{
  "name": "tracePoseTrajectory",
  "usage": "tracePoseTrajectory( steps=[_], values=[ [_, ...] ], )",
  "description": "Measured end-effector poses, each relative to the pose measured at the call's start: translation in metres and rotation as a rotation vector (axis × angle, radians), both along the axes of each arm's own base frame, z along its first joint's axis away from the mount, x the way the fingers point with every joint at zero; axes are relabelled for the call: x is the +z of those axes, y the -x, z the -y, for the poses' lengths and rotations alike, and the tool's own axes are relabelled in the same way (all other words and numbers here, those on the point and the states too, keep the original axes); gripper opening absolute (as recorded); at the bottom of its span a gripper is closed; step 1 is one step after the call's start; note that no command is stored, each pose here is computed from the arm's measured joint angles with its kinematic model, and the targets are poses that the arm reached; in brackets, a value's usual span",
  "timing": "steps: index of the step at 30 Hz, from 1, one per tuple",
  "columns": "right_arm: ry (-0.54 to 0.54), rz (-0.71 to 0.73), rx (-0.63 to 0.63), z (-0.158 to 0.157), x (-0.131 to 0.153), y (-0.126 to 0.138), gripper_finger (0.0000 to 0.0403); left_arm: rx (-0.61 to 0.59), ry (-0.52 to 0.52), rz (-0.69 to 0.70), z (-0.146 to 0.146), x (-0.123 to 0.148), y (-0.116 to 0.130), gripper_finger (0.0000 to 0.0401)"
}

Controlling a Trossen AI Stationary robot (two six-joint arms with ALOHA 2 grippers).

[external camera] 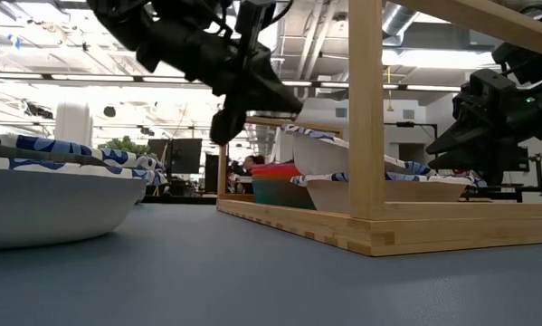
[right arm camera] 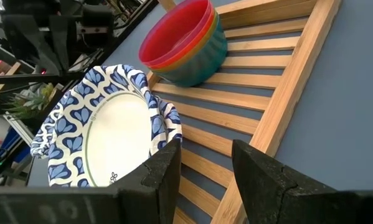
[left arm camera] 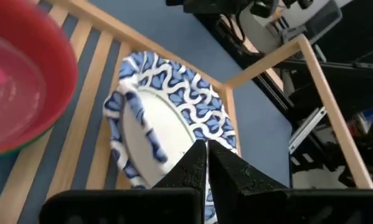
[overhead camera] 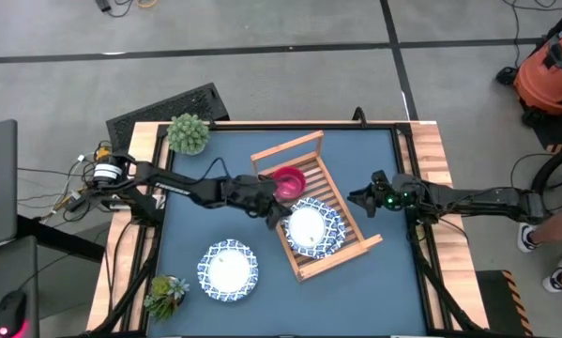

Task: Place and stack bowls onto a shelf
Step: Stack the white blue bowl on top of the white blue bowl on the shelf

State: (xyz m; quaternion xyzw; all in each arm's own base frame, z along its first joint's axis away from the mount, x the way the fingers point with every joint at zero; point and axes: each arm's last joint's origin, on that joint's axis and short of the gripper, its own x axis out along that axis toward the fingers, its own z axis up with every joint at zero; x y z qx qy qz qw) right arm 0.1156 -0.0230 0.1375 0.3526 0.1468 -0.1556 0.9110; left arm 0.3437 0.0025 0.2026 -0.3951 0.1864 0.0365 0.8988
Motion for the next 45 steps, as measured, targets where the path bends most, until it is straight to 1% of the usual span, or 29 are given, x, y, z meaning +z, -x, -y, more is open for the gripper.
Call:
tracePoseTrajectory(
  steps=[4,9,16,22,24,26,28,30,32,35,38,42,45],
  values=[
    [0.0,0.0,0.0,0.0,0.0,0.0,0.0171,0.03,0.001,-0.015,0.003,-0.008,0.005,0.0],
    [0.001,0.0,0.0,0.0,0.0,0.0,0.0171,0.027,0.002,-0.055,0.004,-0.018,0.003,0.0],
    [-0.001,-0.007,-0.001,0.0,-0.001,0.0,0.0171,0.023,0.068,-0.125,0.005,-0.041,-0.003,0.0],
    [-0.001,-0.007,-0.001,0.0,-0.001,0.0,0.0171,0.032,0.067,-0.06,0.004,-0.034,-0.006,0.0],
    [-0.001,-0.007,-0.001,0.0,-0.001,0.0,0.0171,-0.004,0.086,-0.048,0.004,-0.03,-0.008,0.0],
    [-0.007,-0.006,-0.003,0.0,-0.001,0.0,0.0171,-0.096,0.12,-0.034,0.005,-0.024,-0.009,0.0],
    [-0.008,-0.006,-0.003,0.0,-0.001,0.0,0.0171,-0.18,0.158,-0.056,0.007,-0.019,-0.006,0.0],
    [-0.008,-0.006,-0.003,0.0,-0.001,0.0,0.0171,-0.224,0.189,-0.119,0.009,-0.013,0.002,0.0],
    [-0.008,-0.006,-0.002,0.0,-0.001,0.0,0.0171,-0.246,0.193,-0.204,0.011,-0.007,0.014,0.0],
    [-0.008,-0.006,-0.002,0.0,-0.001,0.0,0.0171,-0.247,0.15,-0.313,0.016,0.005,0.035,0.0],
    [-0.008,-0.006,-0.002,0.0,-0.001,0.0,0.0171,-0.228,0.117,-0.389,0.023,0.02,0.058,0.0],
    [-0.007,-0.007,-0.002,0.0,-0.001,0.0,0.0171,-0.193,0.043,-0.418,0.038,0.044,0.089,0.0],
    [-0.007,-0.009,-0.003,0.0,-0.001,0.0,0.0171,-0.175,-0.033,-0.407,0.052,0.057,0.109,0.0002]
  ],
)
